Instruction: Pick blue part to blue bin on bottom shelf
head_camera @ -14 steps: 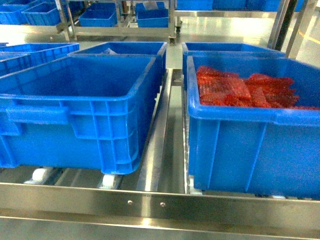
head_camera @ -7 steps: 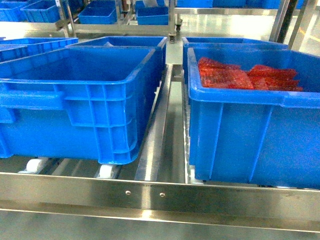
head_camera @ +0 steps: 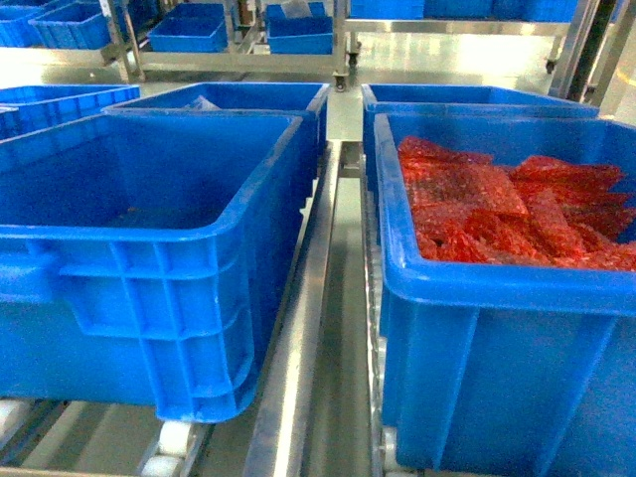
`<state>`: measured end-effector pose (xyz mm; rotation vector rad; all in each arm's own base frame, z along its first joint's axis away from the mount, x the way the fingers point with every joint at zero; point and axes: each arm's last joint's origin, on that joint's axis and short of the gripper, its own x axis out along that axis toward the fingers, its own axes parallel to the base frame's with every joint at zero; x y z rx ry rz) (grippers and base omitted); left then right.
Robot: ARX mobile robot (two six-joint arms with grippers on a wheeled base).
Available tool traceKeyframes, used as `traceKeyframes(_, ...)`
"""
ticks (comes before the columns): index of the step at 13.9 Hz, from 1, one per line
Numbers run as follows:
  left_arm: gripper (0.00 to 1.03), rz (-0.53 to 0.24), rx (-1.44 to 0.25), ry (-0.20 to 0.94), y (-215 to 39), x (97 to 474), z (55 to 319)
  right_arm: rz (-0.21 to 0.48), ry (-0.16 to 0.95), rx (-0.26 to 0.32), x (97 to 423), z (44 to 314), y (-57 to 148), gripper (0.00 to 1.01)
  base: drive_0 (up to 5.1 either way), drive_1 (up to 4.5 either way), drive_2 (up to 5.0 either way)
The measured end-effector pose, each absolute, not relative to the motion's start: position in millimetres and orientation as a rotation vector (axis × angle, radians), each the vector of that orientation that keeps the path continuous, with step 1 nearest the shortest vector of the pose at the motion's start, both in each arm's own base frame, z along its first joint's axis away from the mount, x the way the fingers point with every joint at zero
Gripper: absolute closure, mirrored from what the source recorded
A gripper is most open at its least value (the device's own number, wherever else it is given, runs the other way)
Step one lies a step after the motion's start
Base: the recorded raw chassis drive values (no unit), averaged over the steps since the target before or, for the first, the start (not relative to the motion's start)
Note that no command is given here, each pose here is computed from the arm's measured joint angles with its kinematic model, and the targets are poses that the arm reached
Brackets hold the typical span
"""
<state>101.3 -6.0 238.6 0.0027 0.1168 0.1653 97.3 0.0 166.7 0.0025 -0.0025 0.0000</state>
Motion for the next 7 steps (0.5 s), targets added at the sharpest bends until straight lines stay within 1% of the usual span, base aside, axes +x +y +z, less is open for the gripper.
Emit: traceKeyframes(7,0.6,0.165,0.003,0.119,-6.0,101.5,238.5,0.0,0.002,0.002,97.3,166.3,0.0,0.03,0.1,4.16,-4.0)
